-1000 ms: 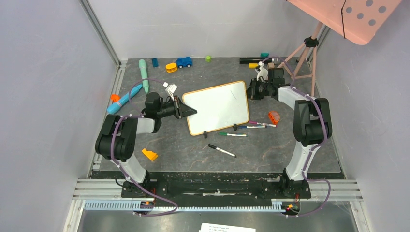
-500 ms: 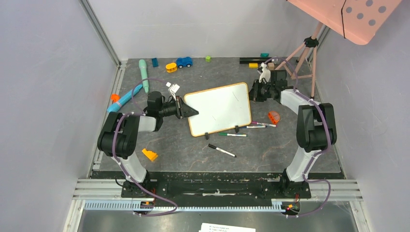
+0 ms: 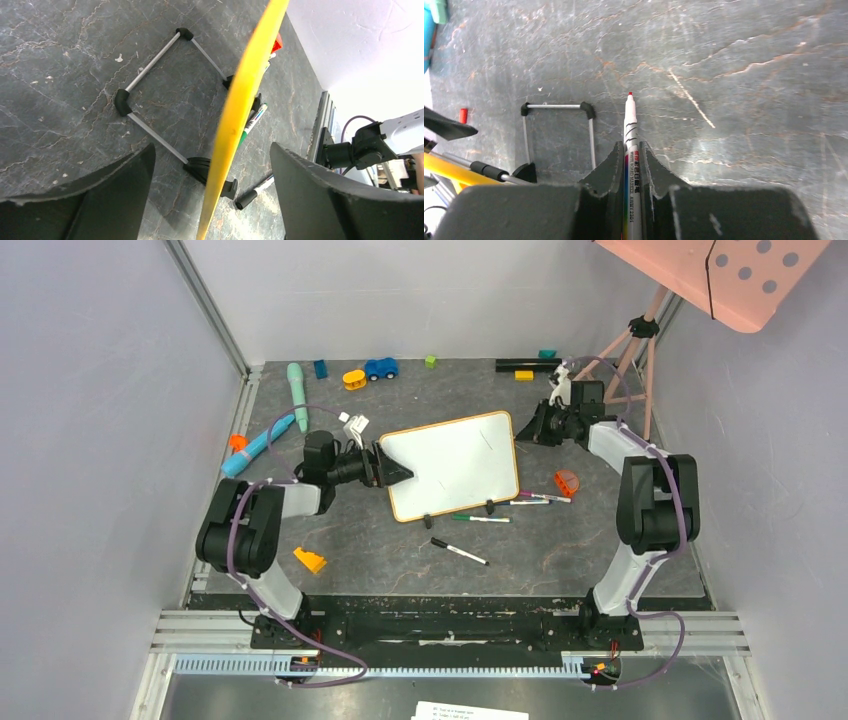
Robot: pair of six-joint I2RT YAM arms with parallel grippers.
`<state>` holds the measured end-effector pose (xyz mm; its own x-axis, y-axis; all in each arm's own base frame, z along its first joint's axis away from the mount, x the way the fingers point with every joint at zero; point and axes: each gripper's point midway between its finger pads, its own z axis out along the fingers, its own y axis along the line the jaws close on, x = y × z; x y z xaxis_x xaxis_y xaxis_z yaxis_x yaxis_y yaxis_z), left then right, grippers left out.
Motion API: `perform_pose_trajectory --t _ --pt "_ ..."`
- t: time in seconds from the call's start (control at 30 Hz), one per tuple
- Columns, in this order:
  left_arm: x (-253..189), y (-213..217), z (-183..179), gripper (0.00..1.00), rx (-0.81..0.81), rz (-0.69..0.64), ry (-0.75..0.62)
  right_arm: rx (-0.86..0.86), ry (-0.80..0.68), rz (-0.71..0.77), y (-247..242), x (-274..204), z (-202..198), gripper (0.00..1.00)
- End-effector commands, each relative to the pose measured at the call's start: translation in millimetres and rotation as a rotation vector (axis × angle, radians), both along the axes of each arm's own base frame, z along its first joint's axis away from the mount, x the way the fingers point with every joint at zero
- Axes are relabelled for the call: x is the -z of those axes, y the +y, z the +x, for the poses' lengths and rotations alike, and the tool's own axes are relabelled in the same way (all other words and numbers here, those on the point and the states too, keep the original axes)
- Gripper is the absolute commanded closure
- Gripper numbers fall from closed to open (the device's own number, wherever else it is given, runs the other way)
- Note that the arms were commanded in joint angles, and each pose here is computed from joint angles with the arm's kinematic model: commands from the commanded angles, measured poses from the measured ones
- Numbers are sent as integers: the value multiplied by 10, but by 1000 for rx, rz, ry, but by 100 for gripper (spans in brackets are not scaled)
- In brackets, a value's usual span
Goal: Write a sentence on the whiteboard
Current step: Adjust the whiteboard at the center of the board, then hold the whiteboard at the center of the board.
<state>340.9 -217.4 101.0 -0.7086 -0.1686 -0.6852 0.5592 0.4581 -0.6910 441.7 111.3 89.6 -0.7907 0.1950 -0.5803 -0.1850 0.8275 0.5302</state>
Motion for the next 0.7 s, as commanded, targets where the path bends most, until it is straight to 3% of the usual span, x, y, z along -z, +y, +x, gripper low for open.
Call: perform_pose_trajectory --t 0.0,0.03,0.3,0.67 --pt "-174 44 32 6 -29 3 -117 93 -88 -44 -216 -366 181 100" --pt "-176 50 19 1 -34 -1 -118 106 -87 -51 -235 -364 173 100" --pt "-194 147 -154 0 -93 -2 -186 292 -186 -143 -747 -746 162 100" --pt "-10 268 -507 0 -116 27 -253 382 -355 -120 -820 -1342 -120 100"
